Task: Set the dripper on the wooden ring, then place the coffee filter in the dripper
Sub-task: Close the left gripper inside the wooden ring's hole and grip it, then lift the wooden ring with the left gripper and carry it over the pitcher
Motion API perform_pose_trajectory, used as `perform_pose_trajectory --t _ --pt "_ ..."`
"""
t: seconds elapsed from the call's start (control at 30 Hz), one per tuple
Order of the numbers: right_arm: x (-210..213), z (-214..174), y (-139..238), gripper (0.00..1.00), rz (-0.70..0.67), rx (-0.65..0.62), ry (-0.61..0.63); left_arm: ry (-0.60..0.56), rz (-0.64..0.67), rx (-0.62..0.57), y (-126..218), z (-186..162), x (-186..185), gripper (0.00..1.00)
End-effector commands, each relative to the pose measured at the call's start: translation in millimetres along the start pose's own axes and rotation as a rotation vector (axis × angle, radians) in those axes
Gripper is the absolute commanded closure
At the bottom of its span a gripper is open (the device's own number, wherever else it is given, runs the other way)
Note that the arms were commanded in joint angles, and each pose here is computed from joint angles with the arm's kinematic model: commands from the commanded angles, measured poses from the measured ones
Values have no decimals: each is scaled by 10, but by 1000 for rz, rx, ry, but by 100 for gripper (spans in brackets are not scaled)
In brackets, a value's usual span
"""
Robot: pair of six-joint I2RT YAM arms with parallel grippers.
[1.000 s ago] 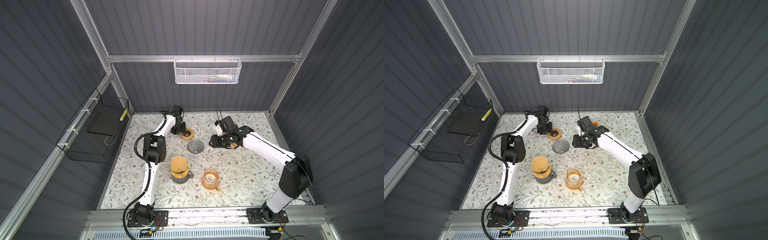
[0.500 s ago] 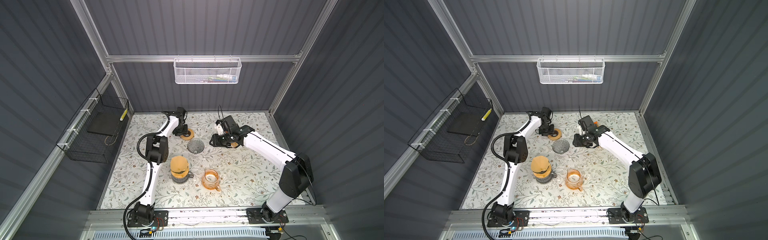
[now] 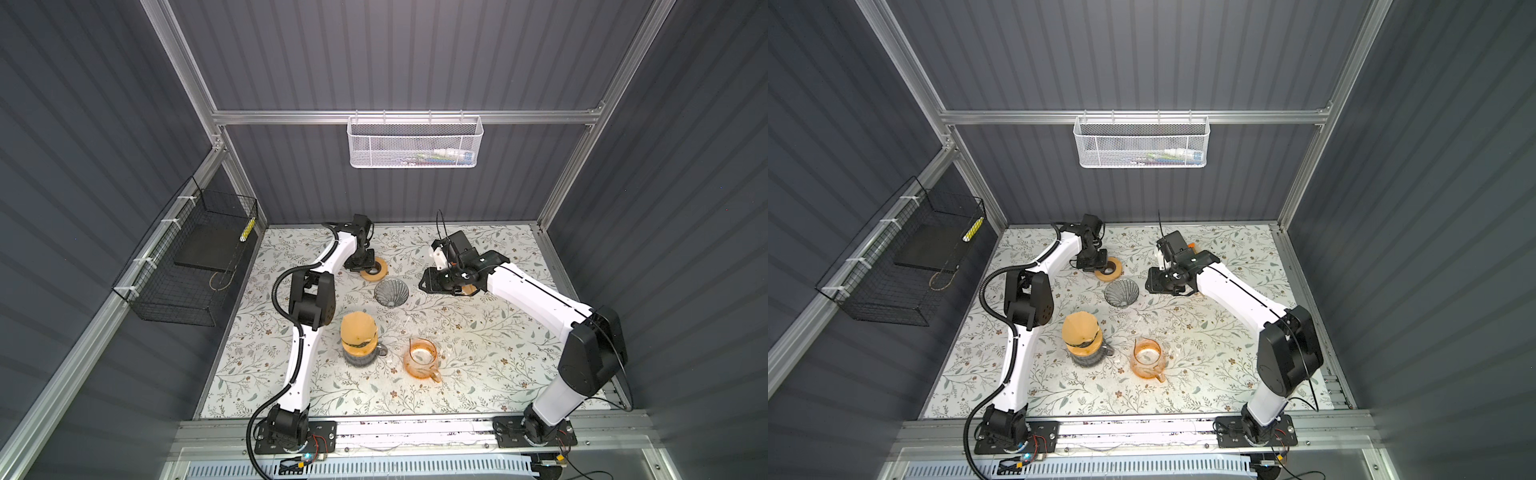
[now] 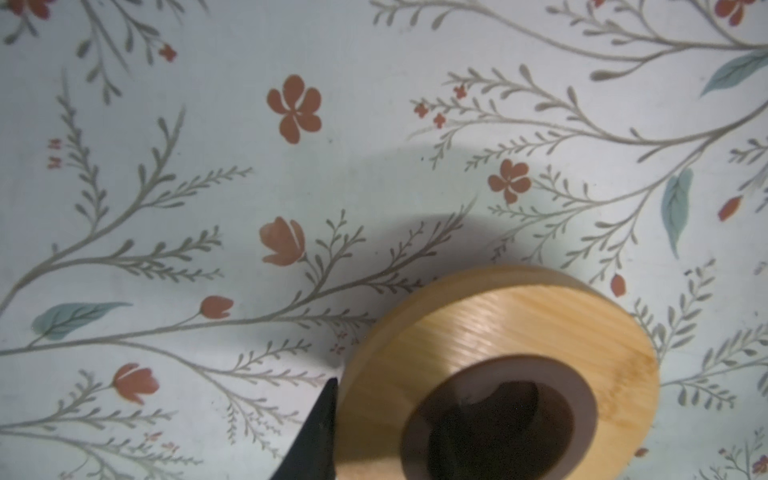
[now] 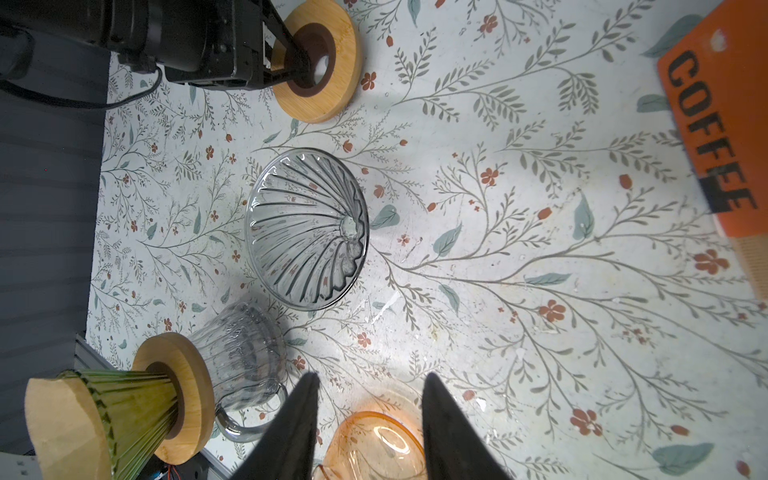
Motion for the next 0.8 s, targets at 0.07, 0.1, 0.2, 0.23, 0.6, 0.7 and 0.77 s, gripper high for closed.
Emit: perform_pose_trajectory --t 0.07,0.1,0.2,0.23,0.6,0.7,0.77 --pt "27 13 162 57 16 -35 -10 25 -46 -167 699 252 -106 100" --pt "29 21 192 57 16 -44 -10 30 -52 -184 776 267 -114 100" --pt "14 20 267 57 8 -62 -9 41 -71 -225 1006 293 -140 100" --pt "10 17 289 57 7 -68 -9 44 -78 -238 1076 296 -148 100" --pt "8 17 662 56 -1 -157 -13 35 -200 -318 1956 34 -333 100" --pt "36 -1 788 56 14 -174 -26 -8 -221 -316 2153 -157 -448 99" --pt "54 -9 863 56 28 -187 -32 -41 -224 -309 2239 -296 -538 99"
Point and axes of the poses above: each gripper's point midway between its finger pads, its own y axis back along the fingers, its own x axis along the line the jaws close on, z = x × y, the point moved 1 cm from there along y, back along the fingers, and after that the axes turned 4 degrees about -y, right-handed, at the moved point
